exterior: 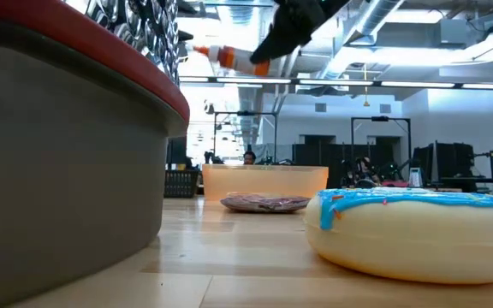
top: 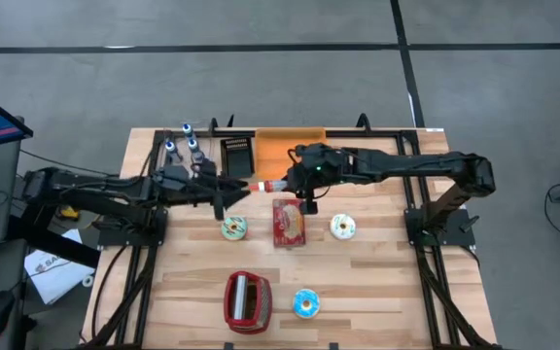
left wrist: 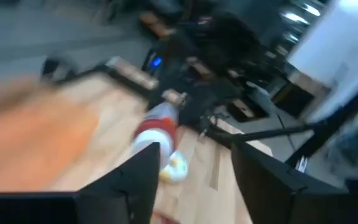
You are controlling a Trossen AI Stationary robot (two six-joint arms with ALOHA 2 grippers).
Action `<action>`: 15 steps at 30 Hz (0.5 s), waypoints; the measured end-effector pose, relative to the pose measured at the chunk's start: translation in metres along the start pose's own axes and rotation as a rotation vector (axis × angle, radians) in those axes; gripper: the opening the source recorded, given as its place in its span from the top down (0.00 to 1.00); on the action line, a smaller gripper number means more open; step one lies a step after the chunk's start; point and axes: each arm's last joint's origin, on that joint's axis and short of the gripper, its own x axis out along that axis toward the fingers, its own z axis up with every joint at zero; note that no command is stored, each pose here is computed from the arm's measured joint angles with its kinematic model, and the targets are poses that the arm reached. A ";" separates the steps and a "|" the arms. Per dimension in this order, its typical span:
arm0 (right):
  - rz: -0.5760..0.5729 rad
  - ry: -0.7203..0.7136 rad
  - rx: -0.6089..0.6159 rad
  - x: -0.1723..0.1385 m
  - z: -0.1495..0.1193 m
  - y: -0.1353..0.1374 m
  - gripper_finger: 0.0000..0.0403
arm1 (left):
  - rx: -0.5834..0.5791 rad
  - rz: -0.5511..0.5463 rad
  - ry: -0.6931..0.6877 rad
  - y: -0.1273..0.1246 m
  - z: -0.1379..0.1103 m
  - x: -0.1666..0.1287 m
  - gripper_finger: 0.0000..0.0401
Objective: Pick & Place Food Item
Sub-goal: Put the orange food coloring bottle into the transparent bin
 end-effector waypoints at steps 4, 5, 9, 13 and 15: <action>-0.058 -0.015 -0.011 -0.013 0.006 0.004 0.71 | 0.233 -0.058 -0.056 -0.007 0.000 0.008 0.41; -0.066 -0.011 -0.013 -0.016 0.006 0.005 0.71 | 0.271 -0.067 -0.077 -0.009 0.001 0.009 0.39; -0.087 -0.037 0.006 -0.029 0.010 0.006 0.71 | 0.353 -0.037 -0.103 -0.008 0.003 0.010 0.33; -0.089 -0.062 0.022 -0.035 0.013 0.007 0.71 | 0.411 -0.011 -0.106 -0.004 0.004 0.011 0.32; -0.083 -0.074 0.025 -0.036 0.014 0.007 0.71 | 0.445 -0.003 -0.112 -0.003 0.005 0.011 0.32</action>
